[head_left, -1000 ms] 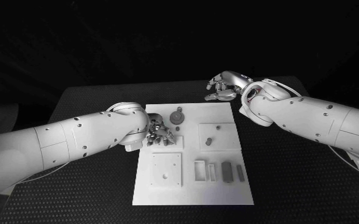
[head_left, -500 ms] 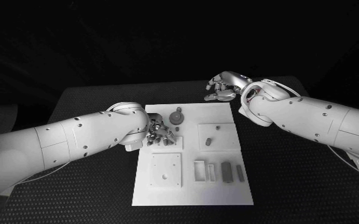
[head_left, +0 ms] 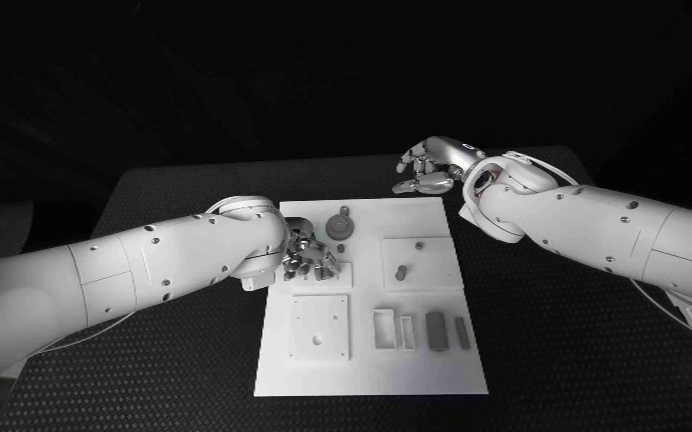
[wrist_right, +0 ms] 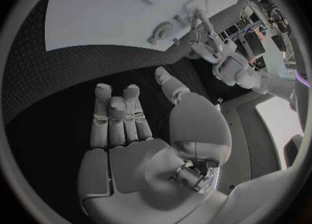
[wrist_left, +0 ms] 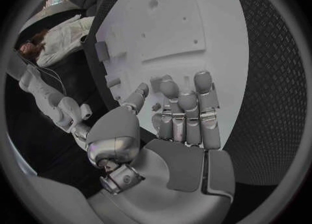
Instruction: Assemble the parts on the task board
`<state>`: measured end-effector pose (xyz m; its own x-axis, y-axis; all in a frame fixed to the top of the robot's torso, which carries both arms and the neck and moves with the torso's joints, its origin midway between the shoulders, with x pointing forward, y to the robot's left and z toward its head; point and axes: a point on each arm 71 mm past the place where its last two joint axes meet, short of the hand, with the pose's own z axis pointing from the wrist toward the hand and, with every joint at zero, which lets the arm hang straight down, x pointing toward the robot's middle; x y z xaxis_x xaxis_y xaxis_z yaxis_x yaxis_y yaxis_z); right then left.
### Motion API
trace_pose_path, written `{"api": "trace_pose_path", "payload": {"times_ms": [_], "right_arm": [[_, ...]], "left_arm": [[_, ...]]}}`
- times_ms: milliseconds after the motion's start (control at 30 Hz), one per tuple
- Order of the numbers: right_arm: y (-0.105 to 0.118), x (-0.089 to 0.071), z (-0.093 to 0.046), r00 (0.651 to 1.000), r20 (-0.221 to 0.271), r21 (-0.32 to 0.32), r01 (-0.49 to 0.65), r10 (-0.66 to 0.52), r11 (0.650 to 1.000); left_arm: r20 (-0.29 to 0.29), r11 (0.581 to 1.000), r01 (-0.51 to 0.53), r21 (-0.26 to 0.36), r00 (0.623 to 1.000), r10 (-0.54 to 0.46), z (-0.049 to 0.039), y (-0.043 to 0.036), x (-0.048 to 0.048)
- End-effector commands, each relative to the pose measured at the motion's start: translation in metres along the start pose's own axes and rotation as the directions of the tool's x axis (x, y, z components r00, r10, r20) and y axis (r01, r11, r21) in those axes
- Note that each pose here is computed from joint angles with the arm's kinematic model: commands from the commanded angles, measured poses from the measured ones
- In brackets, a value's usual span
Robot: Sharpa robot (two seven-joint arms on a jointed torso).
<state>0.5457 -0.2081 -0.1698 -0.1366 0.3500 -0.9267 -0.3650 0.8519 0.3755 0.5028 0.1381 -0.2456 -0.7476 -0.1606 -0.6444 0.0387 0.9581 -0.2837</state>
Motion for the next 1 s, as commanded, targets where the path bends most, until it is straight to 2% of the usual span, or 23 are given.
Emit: {"api": "trace_pose_path", "payload": {"times_ms": [33,367,1000], "right_arm": [[0.0013,0.0008,0.0000,1.000,-0.010,-0.012,0.004,-0.004,1.000],[0.0023,0.0015,0.0002,1.000,-0.016,-0.014,0.002,-0.003,1.000],[0.0019,0.0017,0.0001,1.000,-0.020,-0.013,0.003,-0.003,1.000]], "left_arm": [[-0.031,1.000,-0.012,-0.002,0.999,0.012,0.0029,-0.0015,0.0084],[-0.047,1.000,-0.025,-0.009,0.999,0.025,0.0034,-0.0036,0.0103],[-0.024,1.000,-0.004,-0.003,1.000,0.003,0.0028,0.0009,0.0076]]}}
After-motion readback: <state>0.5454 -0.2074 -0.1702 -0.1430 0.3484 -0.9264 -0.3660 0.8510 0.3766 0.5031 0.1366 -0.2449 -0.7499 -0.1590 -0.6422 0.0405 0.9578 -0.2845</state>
